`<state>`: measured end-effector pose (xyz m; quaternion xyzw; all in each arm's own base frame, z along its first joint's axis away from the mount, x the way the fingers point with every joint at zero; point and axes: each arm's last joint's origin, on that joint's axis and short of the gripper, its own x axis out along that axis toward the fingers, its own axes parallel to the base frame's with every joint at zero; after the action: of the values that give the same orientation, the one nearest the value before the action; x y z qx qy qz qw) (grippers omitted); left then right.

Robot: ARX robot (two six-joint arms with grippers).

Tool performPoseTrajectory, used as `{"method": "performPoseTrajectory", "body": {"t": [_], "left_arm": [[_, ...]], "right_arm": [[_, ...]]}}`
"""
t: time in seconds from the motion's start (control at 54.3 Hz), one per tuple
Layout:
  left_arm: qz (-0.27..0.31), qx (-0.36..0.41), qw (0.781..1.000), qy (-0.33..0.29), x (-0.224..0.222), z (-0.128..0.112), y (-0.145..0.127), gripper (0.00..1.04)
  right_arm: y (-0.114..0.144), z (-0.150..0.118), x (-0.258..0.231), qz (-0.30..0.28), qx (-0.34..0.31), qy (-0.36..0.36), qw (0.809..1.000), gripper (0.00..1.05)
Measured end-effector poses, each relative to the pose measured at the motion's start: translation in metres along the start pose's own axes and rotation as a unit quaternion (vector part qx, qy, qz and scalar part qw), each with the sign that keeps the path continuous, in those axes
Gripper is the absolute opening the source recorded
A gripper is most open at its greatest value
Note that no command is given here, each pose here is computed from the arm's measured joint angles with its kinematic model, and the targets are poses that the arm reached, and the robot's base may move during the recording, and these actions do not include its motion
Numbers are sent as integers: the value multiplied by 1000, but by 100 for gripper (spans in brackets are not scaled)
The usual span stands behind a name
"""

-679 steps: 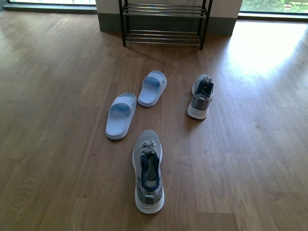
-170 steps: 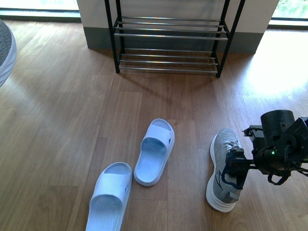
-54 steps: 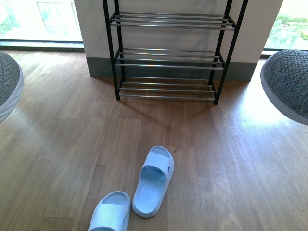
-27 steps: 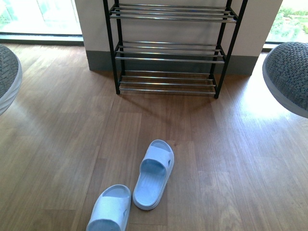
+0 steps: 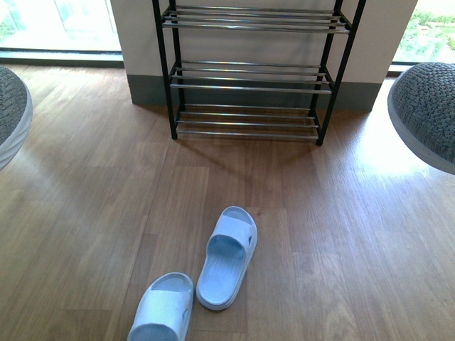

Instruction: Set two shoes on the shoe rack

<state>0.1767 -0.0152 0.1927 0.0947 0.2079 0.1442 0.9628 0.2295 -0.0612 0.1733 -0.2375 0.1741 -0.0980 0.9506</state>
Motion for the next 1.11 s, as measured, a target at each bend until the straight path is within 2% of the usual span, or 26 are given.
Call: {"method": "performPoseTrajectory", "body": {"t": [0.719, 0.793, 0.885, 0.977, 1.106], "left_arm": [[0, 0, 1000, 0, 0, 0, 0, 2], [0, 0, 1000, 0, 0, 0, 0, 2], [0, 0, 1000, 0, 0, 0, 0, 2], [0, 0, 1000, 0, 0, 0, 0, 2], [0, 0, 1000, 0, 0, 0, 0, 2]], "right_arm": [[0, 0, 0, 2, 0, 0, 1000, 1], [-4, 4, -2, 102, 64, 38, 992, 1], [-10, -1, -27, 176, 108, 58, 977, 1], [-22, 0, -44, 186, 123, 43, 974, 1], [-54, -2, -84, 155, 141, 26, 977, 1]]}}
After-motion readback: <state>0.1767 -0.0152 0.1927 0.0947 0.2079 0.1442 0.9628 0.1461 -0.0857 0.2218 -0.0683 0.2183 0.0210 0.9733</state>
